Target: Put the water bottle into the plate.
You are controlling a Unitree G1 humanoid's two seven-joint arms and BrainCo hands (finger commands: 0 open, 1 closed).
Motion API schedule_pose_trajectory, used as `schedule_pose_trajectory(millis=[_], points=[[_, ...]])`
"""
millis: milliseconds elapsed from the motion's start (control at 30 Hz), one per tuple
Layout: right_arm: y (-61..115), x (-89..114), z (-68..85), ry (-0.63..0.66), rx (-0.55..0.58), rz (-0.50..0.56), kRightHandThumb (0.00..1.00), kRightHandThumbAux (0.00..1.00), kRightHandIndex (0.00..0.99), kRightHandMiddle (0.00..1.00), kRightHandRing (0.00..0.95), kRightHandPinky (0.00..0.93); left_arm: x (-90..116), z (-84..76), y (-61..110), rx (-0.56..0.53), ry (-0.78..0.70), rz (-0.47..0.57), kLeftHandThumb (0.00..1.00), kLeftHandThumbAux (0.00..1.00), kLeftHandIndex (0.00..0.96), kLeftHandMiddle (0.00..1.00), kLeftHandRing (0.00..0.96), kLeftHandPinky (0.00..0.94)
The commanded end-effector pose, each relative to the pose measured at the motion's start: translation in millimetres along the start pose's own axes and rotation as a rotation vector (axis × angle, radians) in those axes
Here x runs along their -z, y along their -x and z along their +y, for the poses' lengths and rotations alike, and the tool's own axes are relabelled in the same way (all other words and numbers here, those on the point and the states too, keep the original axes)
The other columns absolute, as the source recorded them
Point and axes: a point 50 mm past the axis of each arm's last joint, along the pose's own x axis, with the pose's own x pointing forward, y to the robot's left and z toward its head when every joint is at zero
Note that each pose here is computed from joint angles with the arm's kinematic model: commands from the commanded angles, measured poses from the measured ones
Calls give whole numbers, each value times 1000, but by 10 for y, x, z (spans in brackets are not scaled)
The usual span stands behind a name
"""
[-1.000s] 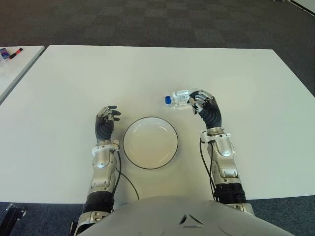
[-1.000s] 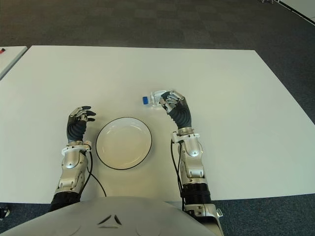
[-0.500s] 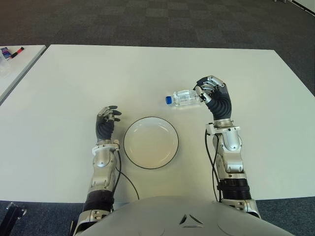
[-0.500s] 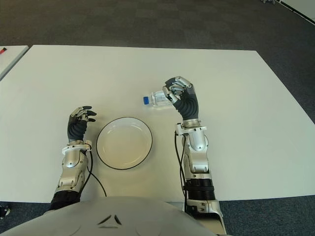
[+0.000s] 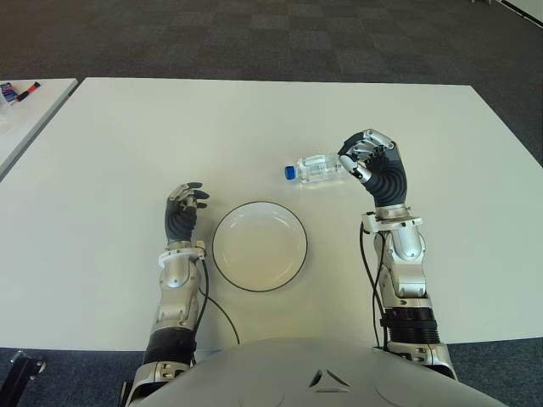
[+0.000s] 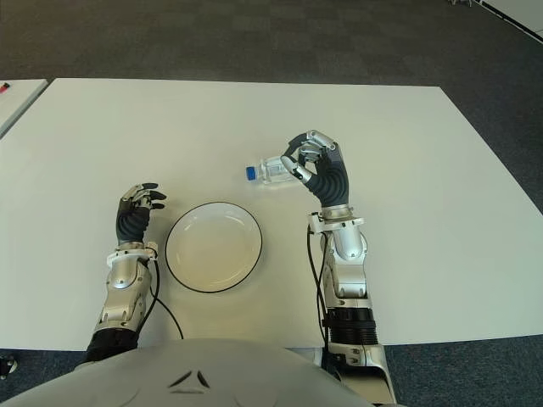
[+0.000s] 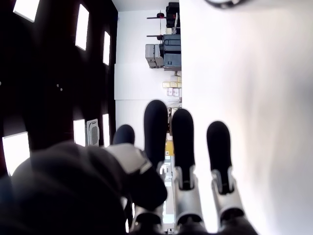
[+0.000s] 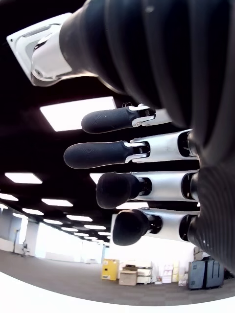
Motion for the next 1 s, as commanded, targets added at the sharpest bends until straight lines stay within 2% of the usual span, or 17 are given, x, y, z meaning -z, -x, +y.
schedule_pose_trajectory(millis=[33, 233, 333, 367, 400, 467, 567, 633, 667, 733, 800, 1000], points=[[-17, -12, -2, 13, 0, -13, 852, 667, 443, 569, 784, 773, 26, -6, -5, -1, -6, 13, 943, 656, 390, 534, 458, 475], [-20, -25, 2, 58, -8, -49, 852, 667, 442, 564, 785, 770, 31, -4, -3, 5, -15, 18, 944, 656, 391, 536, 457, 480], [-24, -37, -1, 162, -18, -89, 850, 668, 438, 555, 750, 715, 32, -2, 0, 5, -11, 22, 944, 656, 390, 536, 457, 479], [-25, -44, -7, 259, -25, -102, 848, 670, 433, 550, 723, 683, 30, -3, 0, 2, -11, 19, 944, 656, 390, 536, 457, 478], [-26, -47, -10, 325, -31, -113, 839, 677, 414, 525, 594, 550, 28, -3, 1, 0, -12, 17, 944, 656, 390, 535, 457, 471], [-27, -47, -11, 456, -51, -124, 832, 682, 400, 506, 502, 455, 26, -4, 1, -4, -15, 14, 944, 656, 390, 535, 458, 467], [-30, -34, -16, 644, -93, -123, 606, 588, 200, 275, 264, 261, 26, -10, 1, -9, -22, 13, 943, 655, 391, 530, 461, 477], [-31, -23, -20, 735, -117, -109, 561, 547, 130, 185, 174, 189, 26, -12, 1, -9, -25, 12, 943, 655, 391, 528, 462, 481], [-33, -15, -24, 793, -134, -97, 597, 494, 105, 141, 129, 149, 26, -12, 1, -9, -26, 12, 943, 655, 392, 526, 462, 482], [-40, 6, -54, 932, -169, -60, 585, 453, 54, 75, 69, 108, 28, -13, 3, -9, -27, 13, 943, 655, 392, 525, 462, 482], [-47, 15, -77, 1004, -179, -44, 582, 425, 27, 38, 35, 86, 31, -10, 2, -8, -27, 18, 943, 655, 393, 525, 461, 483], [-53, 30, -102, 1110, -178, -25, 600, 350, 2, 3, 3, 14, 35, -7, 1, -7, -25, 22, 943, 655, 391, 523, 466, 486]])
